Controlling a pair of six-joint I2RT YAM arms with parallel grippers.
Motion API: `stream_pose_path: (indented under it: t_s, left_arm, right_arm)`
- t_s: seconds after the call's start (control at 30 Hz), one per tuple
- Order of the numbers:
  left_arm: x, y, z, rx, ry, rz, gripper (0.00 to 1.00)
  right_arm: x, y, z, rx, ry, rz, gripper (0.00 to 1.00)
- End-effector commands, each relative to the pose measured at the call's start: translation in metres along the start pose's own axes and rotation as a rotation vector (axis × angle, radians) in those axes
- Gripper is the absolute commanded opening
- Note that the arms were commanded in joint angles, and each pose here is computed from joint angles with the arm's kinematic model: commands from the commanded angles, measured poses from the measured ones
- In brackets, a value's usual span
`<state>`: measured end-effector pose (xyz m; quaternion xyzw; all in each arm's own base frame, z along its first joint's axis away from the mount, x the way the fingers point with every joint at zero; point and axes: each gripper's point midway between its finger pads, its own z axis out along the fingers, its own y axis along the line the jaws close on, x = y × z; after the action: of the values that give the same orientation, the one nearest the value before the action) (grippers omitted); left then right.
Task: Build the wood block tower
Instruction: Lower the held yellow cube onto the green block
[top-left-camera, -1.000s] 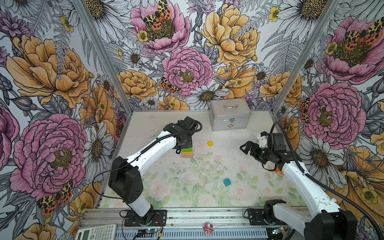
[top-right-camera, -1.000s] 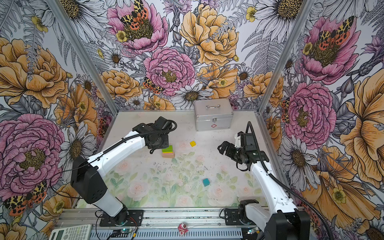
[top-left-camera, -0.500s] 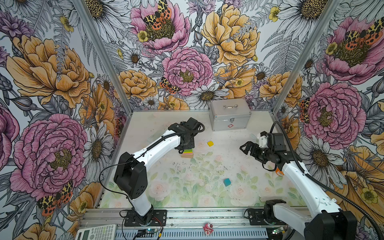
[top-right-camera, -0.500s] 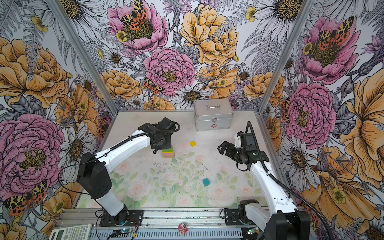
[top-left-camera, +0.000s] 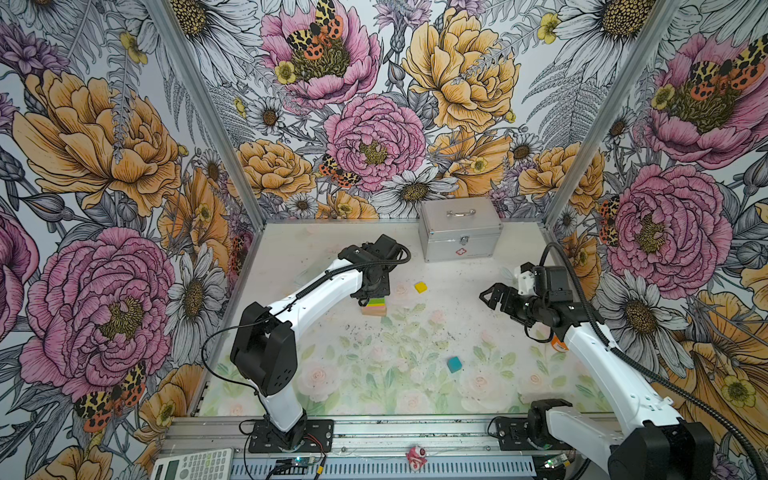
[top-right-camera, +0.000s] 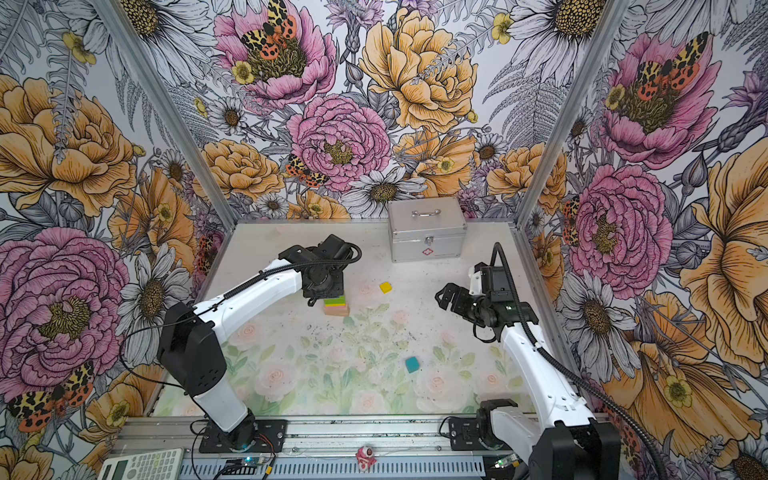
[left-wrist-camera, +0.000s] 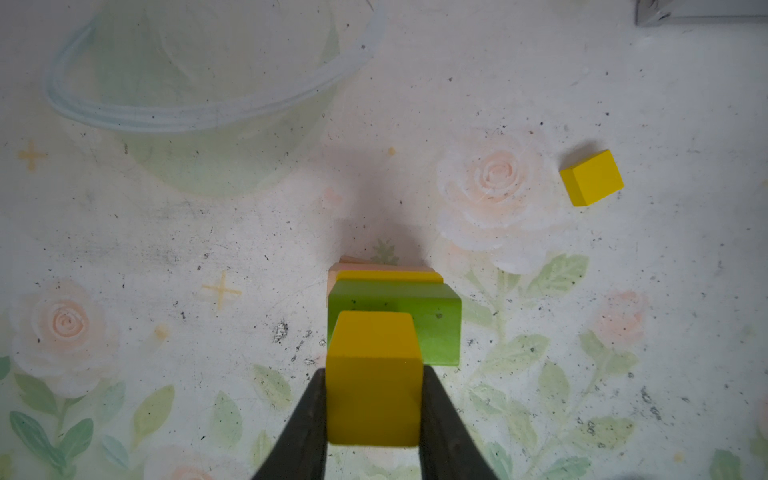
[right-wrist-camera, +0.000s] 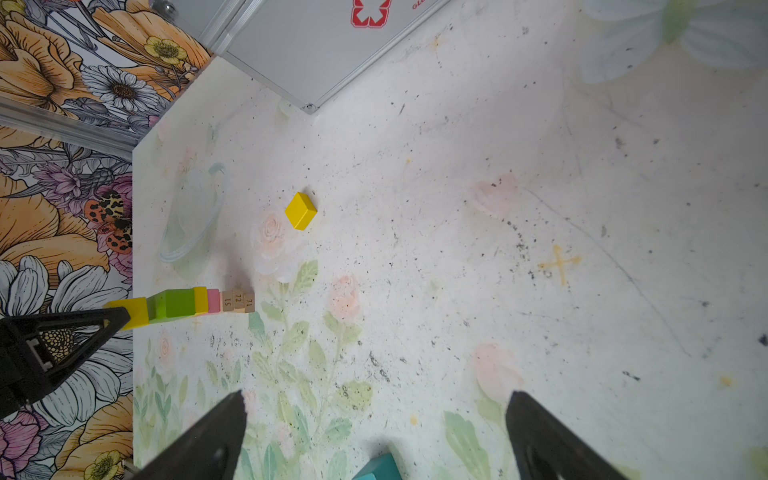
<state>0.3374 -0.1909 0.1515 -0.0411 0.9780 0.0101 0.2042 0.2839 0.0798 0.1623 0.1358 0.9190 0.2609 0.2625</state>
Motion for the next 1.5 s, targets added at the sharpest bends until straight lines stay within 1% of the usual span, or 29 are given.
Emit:
stream_pose_path:
  t_s: [0.0,1.2,1.47]
  left_arm:
    - [-0.005,-0.008,-0.005,0.028,-0.008,0.011,0.32]
    - [-0.007,0.002,-0.001,0.007,-0.006,0.026,0.32]
    - [-0.009,0.000,0.001,0.009,-0.003,0.047,0.32]
  right_arm:
    - [-0.008,0.003,-0.007,-0.008,-0.039,-0.020,1.00]
    - [-0.013,0.006,-0.012,-0.002,-0.049,-0.027,1.00]
    - [-0.013,0.006,-0.013,0.005,-0.050,-0.031,1.00]
